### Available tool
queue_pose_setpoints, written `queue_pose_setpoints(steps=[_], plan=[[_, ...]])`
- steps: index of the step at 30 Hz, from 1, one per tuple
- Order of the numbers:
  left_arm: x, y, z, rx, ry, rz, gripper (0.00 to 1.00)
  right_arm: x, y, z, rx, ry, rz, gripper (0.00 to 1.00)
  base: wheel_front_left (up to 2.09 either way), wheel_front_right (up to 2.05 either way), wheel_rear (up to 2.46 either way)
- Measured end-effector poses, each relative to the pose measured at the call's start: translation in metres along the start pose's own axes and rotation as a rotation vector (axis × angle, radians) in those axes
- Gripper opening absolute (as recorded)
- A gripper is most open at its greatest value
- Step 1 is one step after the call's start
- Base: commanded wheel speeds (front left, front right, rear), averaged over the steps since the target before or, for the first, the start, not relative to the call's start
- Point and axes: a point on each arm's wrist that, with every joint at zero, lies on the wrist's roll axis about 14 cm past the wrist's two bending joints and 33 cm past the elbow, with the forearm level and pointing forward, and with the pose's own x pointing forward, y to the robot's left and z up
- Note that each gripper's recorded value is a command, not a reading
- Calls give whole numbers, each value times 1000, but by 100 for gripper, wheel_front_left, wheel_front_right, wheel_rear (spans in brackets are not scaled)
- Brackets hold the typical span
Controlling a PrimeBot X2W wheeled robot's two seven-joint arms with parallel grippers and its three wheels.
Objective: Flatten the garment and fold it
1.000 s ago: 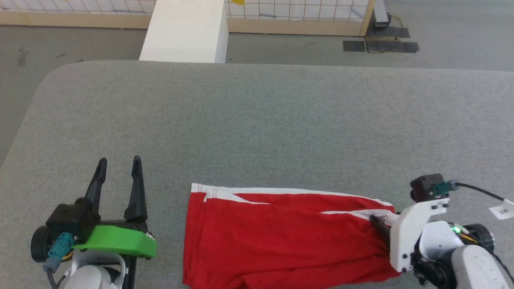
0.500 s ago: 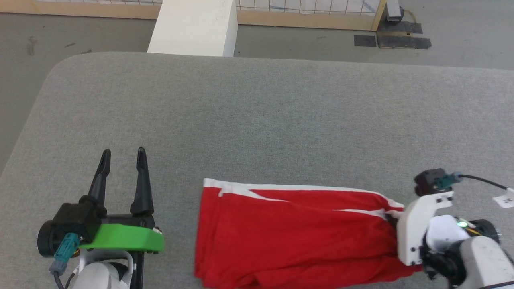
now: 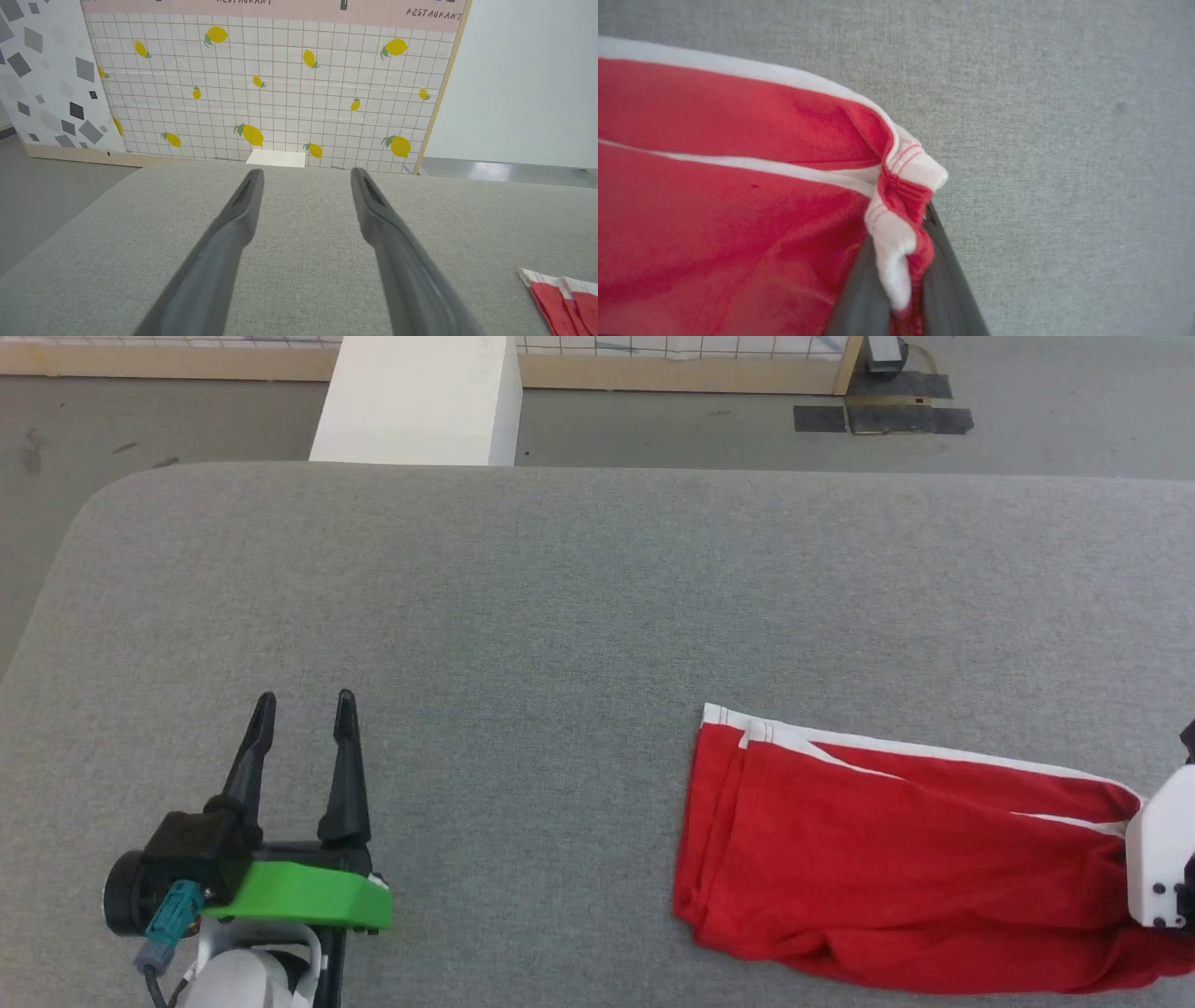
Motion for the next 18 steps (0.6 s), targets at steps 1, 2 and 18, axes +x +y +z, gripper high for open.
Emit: queue_pose_setpoints(steps=[1,2,18], plan=[[0,-1,-1,-6,3,-3,100,-1,-2,2,-11,1,-7,0,0,0,0],[1,-3,-2,-10,5,-6,100,-2,-3,4,-21,4,-11,0,0,0,0],[-6,-5,8,-19,-26,-9,100,-75,103,35,-273,42,309,0,0,0,0]])
